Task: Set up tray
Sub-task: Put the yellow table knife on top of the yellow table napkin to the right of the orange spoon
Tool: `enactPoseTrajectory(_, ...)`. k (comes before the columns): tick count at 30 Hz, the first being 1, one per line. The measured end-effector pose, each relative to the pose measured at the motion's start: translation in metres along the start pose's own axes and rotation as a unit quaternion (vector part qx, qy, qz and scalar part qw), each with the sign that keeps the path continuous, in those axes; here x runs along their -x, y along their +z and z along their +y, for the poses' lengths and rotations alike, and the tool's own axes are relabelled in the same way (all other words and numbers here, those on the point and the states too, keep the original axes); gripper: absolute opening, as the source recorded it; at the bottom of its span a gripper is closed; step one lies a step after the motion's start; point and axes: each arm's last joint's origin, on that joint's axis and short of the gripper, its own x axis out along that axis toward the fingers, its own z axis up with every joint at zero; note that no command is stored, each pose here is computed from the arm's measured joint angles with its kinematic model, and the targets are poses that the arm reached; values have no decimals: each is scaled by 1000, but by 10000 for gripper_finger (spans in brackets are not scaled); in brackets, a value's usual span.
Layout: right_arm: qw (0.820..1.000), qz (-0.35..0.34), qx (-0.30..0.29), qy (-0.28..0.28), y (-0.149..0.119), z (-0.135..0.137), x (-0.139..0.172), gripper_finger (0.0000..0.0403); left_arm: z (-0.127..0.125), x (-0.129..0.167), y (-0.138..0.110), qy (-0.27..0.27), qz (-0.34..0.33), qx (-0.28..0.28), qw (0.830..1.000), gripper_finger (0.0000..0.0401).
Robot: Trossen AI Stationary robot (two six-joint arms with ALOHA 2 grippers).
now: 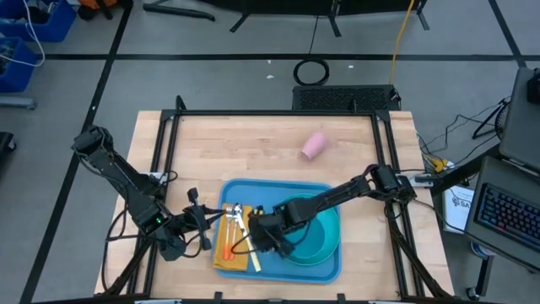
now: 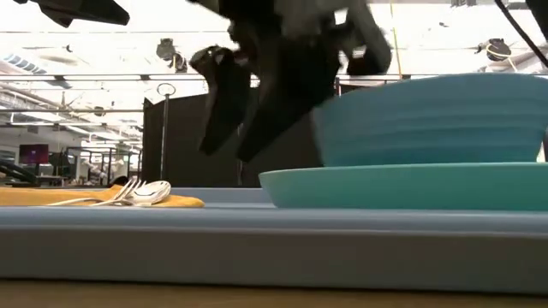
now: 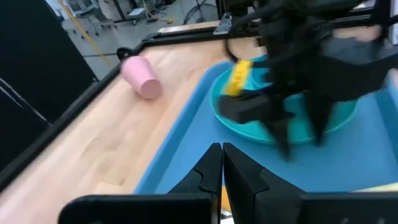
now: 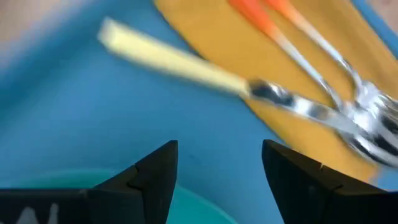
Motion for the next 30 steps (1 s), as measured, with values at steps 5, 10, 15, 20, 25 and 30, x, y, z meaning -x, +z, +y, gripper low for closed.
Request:
enactPoseTrajectory(5,992,30,116,-28,-3,0,-7,224,-1,1,-1,-9,4,8,1000,19)
enactPoseTrajectory(10,981,34,178,-66,-1,-4,-7,212,-2,3,-1,-16,6,20,1000,19)
enactPoseTrajectory(15,969,26,232,-84,3,-7,-7,196,-4,5,-2,-29,11,27,999,19)
enactPoseTrajectory(20,961,35,265,-76,-1,-7,-16,194,-5,5,-3,-38,17,46,998,19)
enactPoseTrajectory(25,948,66,305,-54,-9,-5,-29,194,-6,6,-3,-52,27,71,996,19)
enactPoseTrajectory(30,941,33,329,-74,3,4,-29,194,-8,9,-4,-59,27,85,994,19)
